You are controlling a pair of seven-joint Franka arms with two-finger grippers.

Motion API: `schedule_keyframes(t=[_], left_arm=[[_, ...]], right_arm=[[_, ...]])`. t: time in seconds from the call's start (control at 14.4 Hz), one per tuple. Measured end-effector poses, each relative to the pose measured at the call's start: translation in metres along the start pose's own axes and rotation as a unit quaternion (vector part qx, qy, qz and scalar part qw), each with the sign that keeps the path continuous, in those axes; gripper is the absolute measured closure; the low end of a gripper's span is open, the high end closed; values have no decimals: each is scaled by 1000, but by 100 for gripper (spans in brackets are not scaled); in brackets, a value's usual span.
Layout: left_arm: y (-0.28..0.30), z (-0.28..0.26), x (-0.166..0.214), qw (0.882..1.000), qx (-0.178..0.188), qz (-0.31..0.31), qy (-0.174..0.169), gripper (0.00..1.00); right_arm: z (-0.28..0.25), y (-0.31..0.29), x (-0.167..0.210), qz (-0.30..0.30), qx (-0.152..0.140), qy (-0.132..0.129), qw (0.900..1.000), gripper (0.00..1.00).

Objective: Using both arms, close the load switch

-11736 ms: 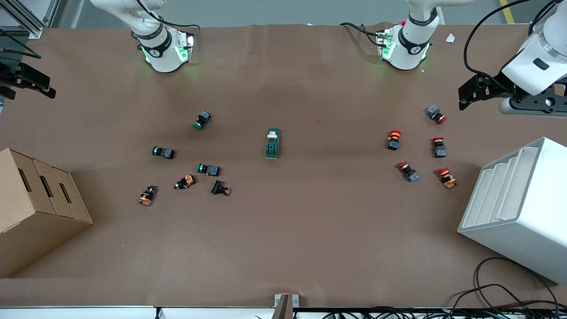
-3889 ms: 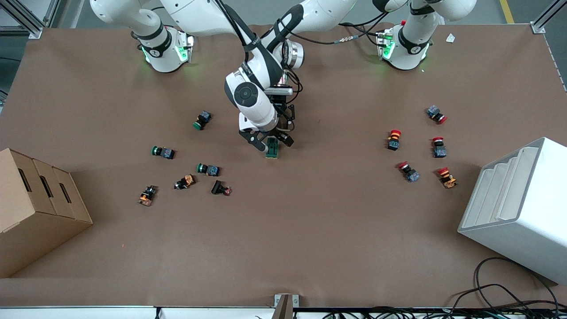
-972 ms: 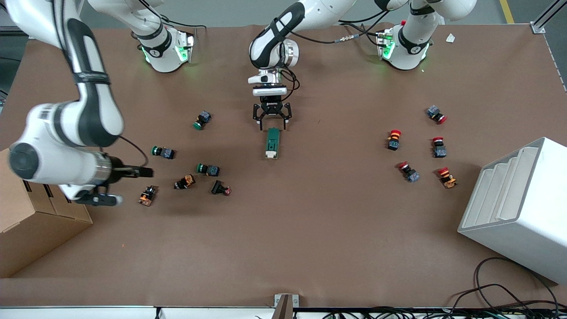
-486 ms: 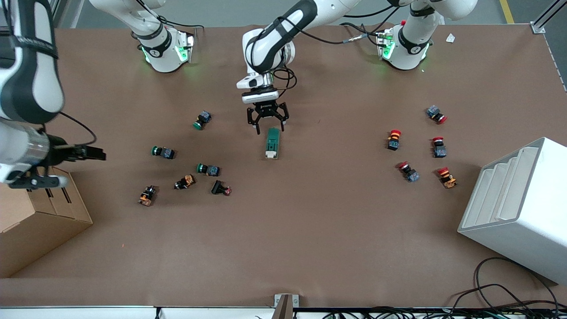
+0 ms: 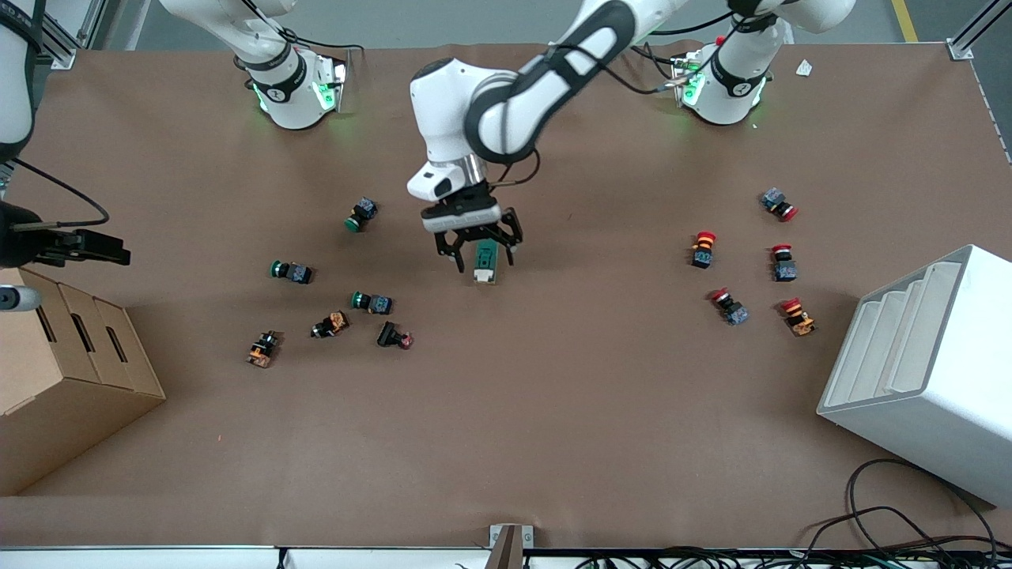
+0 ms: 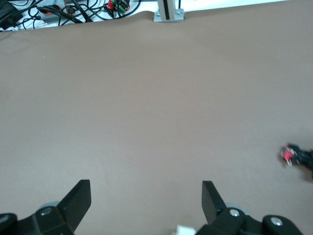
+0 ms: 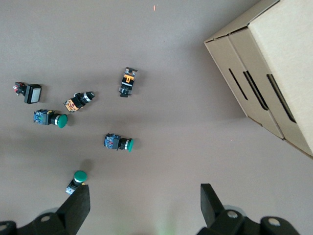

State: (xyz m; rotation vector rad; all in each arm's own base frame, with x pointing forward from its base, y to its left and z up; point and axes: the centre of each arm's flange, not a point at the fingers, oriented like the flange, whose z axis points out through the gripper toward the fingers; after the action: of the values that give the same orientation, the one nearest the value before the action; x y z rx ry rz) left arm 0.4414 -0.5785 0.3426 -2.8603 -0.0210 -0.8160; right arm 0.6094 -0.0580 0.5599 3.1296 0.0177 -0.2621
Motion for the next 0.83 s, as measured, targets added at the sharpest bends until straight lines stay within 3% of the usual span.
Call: schedule_keyframes(t=[0.49, 0.83], left_arm=[[-150, -6, 160, 996, -35, 13, -78, 0], [-278, 0, 237, 992, -60, 22, -106, 0]], right_arm=[[-18, 15, -2, 12, 0, 19, 1000, 0], [-17, 8, -10, 12, 5, -13, 1000, 0]])
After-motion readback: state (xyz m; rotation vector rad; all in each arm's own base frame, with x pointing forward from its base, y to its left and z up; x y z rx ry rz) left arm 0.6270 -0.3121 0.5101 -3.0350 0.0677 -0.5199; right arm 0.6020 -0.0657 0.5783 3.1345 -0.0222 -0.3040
